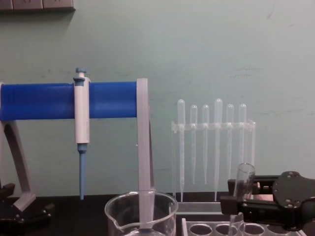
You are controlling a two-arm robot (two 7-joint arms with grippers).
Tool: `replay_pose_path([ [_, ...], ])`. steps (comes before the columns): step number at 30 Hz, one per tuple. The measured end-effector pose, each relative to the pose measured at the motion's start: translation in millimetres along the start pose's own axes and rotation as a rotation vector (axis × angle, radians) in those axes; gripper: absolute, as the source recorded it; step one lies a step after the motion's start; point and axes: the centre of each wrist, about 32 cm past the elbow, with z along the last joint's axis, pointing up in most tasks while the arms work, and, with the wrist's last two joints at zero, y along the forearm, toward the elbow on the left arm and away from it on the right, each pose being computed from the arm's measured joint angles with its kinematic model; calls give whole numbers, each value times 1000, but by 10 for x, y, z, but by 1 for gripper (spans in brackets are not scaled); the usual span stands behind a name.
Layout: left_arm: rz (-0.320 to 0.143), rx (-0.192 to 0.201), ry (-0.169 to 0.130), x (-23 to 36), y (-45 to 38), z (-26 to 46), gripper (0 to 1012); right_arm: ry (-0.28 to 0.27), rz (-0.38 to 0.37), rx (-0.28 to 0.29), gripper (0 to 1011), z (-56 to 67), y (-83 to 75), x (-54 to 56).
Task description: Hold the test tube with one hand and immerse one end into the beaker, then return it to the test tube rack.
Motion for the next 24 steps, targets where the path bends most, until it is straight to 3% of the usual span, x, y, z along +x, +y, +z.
replay_pose_path([
  [11,0,0,0,0,0,0,1000,-1,0,0,242,2,-3,0],
  [16,0,0,0,0,0,0,1000,-2,-4,0,238,11,-6,-5],
  [24,0,0,0,0,0,0,1000,-2,-17,-4,238,135,-28,23],
])
